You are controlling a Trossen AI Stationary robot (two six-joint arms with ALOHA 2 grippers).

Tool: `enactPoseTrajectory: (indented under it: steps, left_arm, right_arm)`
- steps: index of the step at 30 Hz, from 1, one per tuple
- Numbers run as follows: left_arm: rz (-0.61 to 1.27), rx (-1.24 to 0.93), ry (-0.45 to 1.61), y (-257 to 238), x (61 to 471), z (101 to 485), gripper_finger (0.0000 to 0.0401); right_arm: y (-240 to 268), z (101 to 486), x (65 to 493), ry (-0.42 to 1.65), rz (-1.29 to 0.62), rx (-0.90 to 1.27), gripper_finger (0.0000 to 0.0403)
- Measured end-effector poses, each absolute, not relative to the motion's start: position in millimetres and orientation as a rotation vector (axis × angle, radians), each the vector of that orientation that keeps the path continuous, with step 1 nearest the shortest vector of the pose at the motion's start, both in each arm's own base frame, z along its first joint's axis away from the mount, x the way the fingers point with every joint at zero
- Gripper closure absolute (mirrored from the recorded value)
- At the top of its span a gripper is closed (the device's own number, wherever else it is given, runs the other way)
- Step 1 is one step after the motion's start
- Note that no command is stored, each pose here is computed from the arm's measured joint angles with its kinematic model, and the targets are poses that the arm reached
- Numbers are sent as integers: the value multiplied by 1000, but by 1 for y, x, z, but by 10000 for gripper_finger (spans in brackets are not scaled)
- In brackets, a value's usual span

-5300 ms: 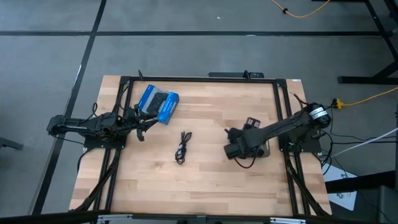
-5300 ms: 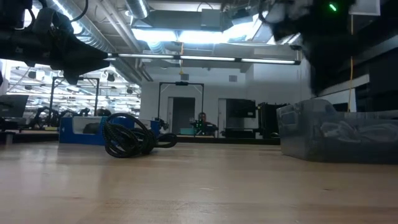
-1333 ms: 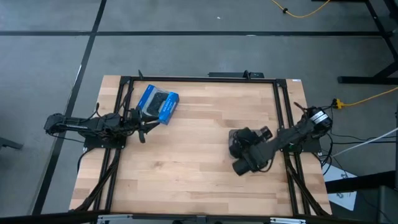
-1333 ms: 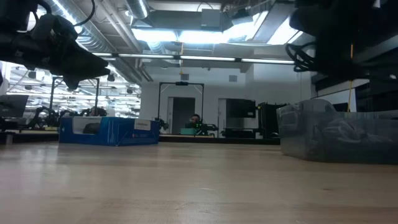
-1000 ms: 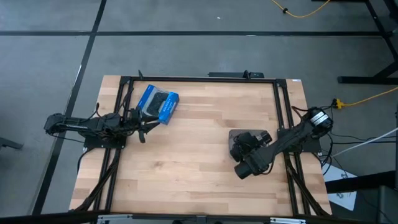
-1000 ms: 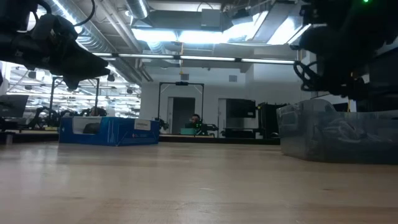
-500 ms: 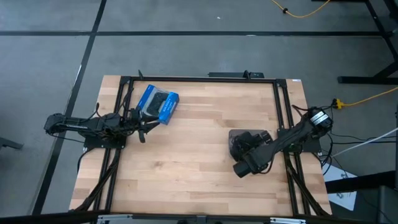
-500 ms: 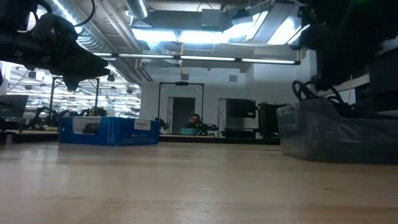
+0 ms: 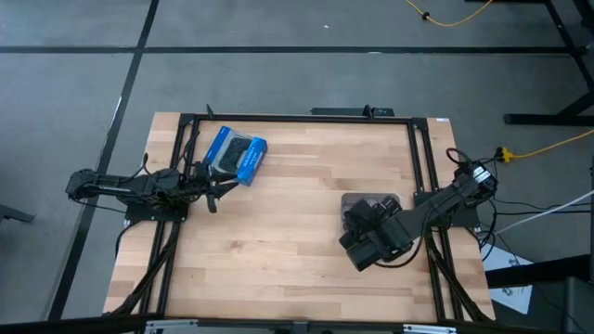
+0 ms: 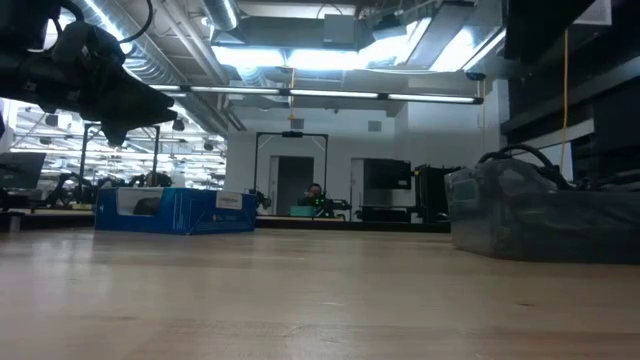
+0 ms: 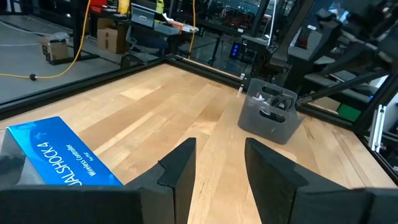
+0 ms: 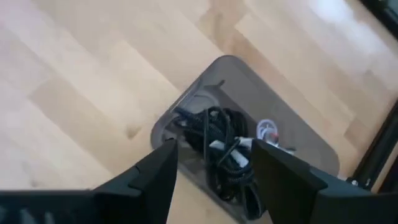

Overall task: Pick and place USB-C Cables
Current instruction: Return to Home Position

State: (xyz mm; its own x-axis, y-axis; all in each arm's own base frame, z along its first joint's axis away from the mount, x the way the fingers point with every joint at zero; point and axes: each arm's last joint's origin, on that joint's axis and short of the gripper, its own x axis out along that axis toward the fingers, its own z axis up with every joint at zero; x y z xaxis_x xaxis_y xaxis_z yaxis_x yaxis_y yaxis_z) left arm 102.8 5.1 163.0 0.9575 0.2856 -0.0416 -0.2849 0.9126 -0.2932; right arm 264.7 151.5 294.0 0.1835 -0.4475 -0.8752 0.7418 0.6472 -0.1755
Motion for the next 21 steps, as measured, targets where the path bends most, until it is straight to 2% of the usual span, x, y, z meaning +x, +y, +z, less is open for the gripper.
enactPoseTrajectory:
  steps: [11,14,17,21]
  left_arm:
    - [284,-313,-2,5,103,163,271]
    - [277,-360,-7,5,103,163,271]
    - [196,-396,8,2,103,163,271]
    - [29,-313,43,-3,104,163,271]
  right_arm:
    - [176,287,257,1153,-745,390,194]
    - [193,274,256,1033,-686,409,194]
    - [215,261,256,879,-512,284,194]
    - [241,247,265,610,-308,101,194]
